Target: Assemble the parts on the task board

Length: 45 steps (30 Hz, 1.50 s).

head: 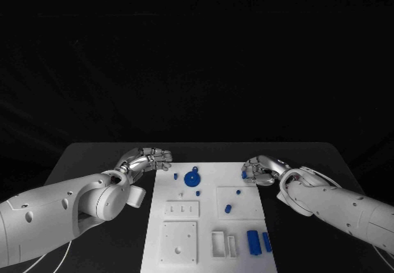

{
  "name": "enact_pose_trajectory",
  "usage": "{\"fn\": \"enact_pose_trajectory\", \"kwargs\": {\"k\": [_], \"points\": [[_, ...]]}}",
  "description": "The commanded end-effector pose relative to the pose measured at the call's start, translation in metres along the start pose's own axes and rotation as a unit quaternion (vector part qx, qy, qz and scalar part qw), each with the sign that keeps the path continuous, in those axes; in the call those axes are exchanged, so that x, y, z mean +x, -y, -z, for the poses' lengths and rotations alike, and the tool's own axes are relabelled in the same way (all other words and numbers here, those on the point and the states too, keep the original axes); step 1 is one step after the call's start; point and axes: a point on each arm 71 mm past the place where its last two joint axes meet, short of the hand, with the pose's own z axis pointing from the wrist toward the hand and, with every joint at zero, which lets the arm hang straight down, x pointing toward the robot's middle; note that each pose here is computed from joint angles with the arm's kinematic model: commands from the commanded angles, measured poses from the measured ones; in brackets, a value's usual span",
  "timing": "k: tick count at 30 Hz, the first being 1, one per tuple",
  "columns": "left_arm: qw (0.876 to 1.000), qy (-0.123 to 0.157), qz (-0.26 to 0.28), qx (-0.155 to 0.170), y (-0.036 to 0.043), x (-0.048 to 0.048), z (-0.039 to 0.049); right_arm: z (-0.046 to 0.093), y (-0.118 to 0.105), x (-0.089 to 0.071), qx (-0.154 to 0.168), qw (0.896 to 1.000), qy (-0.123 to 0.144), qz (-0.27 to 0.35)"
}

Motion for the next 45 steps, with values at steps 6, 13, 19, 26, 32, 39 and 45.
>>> {"fn": "enact_pose_trajectory", "kwargs": {"k": [6,13,19,26,32,39,45], "points": [[1.0,-0.01,0.002,0.003,0.0008,0.0025,-0.0005,-0.0011,-0.0041,0.0042,-0.007,1.0,-0.008,0.003],[1.0,-0.009,0.002,0.003,0.0007,0.0022,-0.0008,-0.0014,-0.0051,0.0045,-0.007,1.0,-0.007,0.004],[1.0,-0.009,0.002,0.003,0.0007,0.0019,-0.0006,-0.0013,-0.005,0.0044,-0.007,1.0,-0.007,0.005],[1.0,-0.009,0.002,0.002,0.0006,0.0017,-0.0007,-0.0015,-0.0058,0.0044,-0.009,1.0,-0.005,0.006],[1.0,-0.009,0.001,0.002,0.0006,0.0015,-0.0006,-0.0012,-0.005,0.0021,-0.004,1.0,0.01,0.017],[1.0,-0.009,0.002,0.002,0.0006,0.0014,-0.0004,-0.0009,-0.0049,-0.0005,0.002,0.999,0.029,0.029],[1.0,-0.011,0.001,-0.001,0.0002,0.0018,-0.0003,-0.0009,-0.0087,-0.0003,0.004,0.999,0.034,0.025]]}}
